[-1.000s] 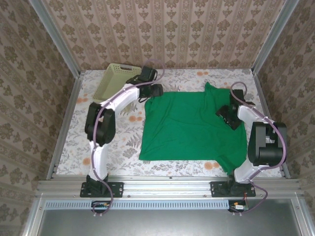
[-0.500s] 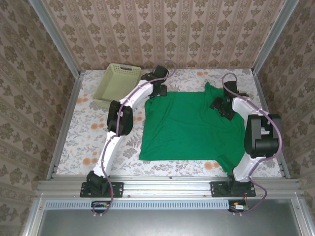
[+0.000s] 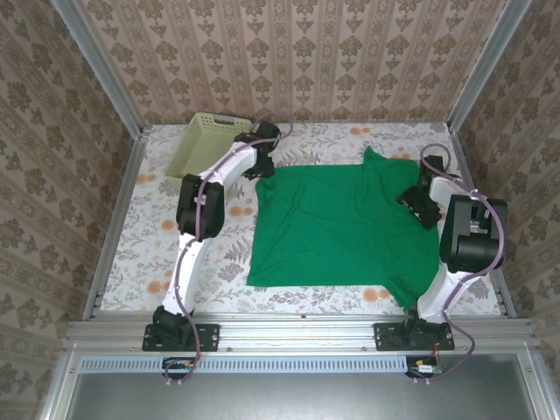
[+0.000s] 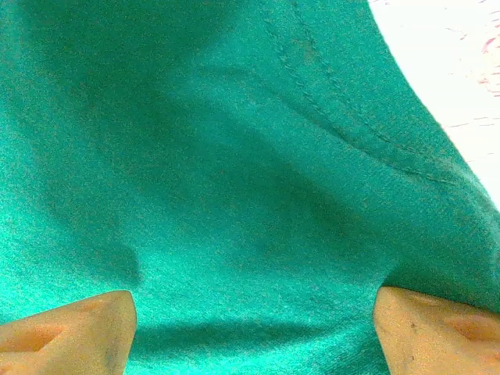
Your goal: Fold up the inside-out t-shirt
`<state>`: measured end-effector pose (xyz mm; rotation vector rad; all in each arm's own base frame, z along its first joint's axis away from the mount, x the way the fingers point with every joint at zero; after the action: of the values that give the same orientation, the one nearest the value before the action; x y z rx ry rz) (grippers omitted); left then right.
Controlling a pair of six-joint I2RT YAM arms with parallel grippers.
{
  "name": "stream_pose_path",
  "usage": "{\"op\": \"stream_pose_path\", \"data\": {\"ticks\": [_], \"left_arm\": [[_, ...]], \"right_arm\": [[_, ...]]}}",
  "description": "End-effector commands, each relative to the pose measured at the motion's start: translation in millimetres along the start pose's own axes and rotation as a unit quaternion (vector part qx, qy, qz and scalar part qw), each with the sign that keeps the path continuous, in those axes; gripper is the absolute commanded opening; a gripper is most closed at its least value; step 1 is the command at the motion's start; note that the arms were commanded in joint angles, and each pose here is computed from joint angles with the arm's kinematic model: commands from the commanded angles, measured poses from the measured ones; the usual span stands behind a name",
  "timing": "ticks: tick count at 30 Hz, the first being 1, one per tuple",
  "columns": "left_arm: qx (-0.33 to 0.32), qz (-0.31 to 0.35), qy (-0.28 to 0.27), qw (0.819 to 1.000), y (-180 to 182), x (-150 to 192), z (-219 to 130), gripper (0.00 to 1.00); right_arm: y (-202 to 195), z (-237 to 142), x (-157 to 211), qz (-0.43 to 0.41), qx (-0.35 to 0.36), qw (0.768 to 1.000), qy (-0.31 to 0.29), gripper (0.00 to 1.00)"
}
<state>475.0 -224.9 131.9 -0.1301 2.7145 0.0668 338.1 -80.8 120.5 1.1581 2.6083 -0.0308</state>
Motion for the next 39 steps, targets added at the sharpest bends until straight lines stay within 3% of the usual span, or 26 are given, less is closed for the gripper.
{"op": "stream_pose_path", "data": {"ticks": [1,5,10,16,20,23,28,39], "left_arm": [[-0.007,0.01,-0.031,0.999,8,-12,-23,0.35],[0.008,0.028,-0.044,0.999,-6,-15,-31,0.34],[0.034,0.021,-0.018,0.999,-11,-17,-15,0.22],[0.062,0.013,-0.009,0.998,-12,-19,-6,0.24],[0.069,0.008,0.002,0.998,-12,-19,-1,0.23],[0.067,0.012,0.003,0.998,-11,-18,-1,0.3],[0.062,0.015,0.008,0.998,-11,-15,3,0.32],[0.056,0.0,0.017,0.998,5,-20,16,0.23]], "right_arm": [[-1,-12,1,0.003,0.009,1.0,-0.015,0.81],[16,-29,-1,-0.041,-0.002,0.998,-0.044,0.81],[47,-55,-7,-0.099,-0.034,0.992,-0.075,0.81],[69,-55,-38,-0.135,-0.037,0.986,-0.09,0.82],[83,-45,-64,-0.159,-0.027,0.982,-0.094,0.82],[92,-36,-82,-0.176,-0.012,0.98,-0.09,0.82],[101,-12,-100,-0.186,0.022,0.98,-0.067,0.83],[104,31,-129,-0.201,0.057,0.978,-0.022,0.83]]}}
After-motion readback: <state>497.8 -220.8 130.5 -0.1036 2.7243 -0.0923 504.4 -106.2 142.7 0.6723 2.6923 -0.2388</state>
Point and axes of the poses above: each hand's point on the last joint's axis, 136 mm out from that joint toward the fingers, its own z axis out along the fingers, its own y axis along the line the jaws close on, x = y × z, the point moved 10 cm from there along -z, back along the fingers, and after that the axes turned 6 degrees about -z, right-handed, at the moved point
